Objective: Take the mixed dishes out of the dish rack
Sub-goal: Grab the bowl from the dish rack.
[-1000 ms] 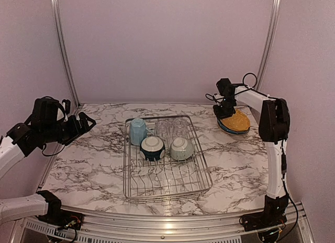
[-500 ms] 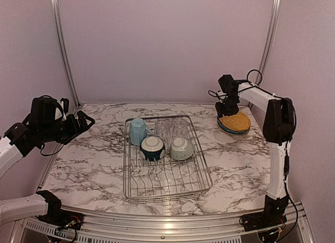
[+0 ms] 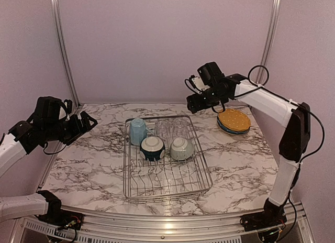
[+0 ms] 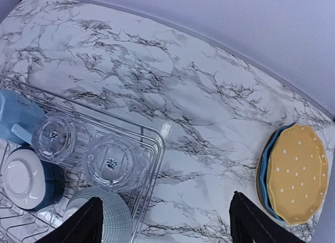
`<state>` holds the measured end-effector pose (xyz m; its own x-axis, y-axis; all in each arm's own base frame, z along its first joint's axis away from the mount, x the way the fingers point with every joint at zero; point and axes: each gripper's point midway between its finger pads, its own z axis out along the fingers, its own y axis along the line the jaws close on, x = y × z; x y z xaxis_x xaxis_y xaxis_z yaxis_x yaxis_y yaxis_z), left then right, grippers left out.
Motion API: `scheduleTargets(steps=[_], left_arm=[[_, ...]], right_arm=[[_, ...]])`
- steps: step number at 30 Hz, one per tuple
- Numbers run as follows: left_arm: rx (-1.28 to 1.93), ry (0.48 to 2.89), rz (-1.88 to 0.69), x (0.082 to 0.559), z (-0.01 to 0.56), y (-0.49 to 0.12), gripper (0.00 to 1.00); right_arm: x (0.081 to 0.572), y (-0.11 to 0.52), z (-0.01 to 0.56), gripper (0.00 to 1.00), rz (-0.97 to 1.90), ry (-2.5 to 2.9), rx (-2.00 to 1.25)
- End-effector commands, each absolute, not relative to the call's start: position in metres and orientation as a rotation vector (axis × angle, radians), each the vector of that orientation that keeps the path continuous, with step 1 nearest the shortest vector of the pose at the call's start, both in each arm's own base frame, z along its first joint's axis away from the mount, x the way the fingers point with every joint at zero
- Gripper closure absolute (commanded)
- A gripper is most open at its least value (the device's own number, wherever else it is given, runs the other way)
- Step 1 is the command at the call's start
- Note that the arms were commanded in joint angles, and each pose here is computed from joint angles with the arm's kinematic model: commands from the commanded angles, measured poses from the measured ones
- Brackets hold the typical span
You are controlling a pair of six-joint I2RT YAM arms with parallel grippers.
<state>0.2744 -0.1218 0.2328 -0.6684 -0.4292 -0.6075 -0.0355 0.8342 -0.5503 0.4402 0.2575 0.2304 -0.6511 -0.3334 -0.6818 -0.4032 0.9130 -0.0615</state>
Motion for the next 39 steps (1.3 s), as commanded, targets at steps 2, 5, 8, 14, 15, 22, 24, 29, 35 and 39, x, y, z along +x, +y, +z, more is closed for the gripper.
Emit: scheduleTargets(steps=[2, 5, 8, 14, 15, 22, 24, 29, 35, 39], left_arm=[[-0.334, 2.222, -0.688, 0.276, 0.235, -0.128, 0.01], [-0.33, 2.224, -0.694, 0.277, 0.235, -0.129, 0.01], [-0.327, 2.225, -0.691, 0.277, 0.235, -0.129, 0.01], [-0.322, 2.24, -0.691, 0.28, 0.228, -0.132, 0.01], [-0.325, 2.239, -0.696, 0.281, 0.228, -0.132, 0.01], [-0.318, 2.221, -0.714, 0.285, 0.233, -0.136, 0.01], [-0.314, 2.232, -0.707, 0.286, 0.231, -0.136, 0.01], [-0.315, 2.234, -0.703, 0.285, 0.231, -0.135, 0.01], [-0.318, 2.237, -0.694, 0.284, 0.229, -0.134, 0.01], [-0.318, 2.239, -0.689, 0.284, 0.228, -0.133, 0.01]], right_arm=[[0.41, 0.327, 0.228, 0.19, 0.224, 2.305, -0.651], [0.389, 0.349, 0.207, 0.18, 0.159, 2.337, -0.747], [0.368, 0.355, 0.183, 0.17, 0.056, 2.377, -0.824], [0.342, 0.348, 0.146, 0.14, -0.097, 2.427, -0.908], [0.34, 0.347, 0.141, 0.13, -0.103, 2.437, -0.919], [0.339, 0.338, 0.113, 0.12, -0.205, 2.459, -0.924], [0.341, 0.339, 0.11, 0.12, -0.216, 2.455, -0.925], [0.346, 0.339, 0.102, 0.15, -0.246, 2.449, -0.919], [0.352, 0.338, 0.096, 0.21, -0.271, 2.453, -0.894], [0.351, 0.338, 0.094, 0.26, -0.267, 2.458, -0.893]])
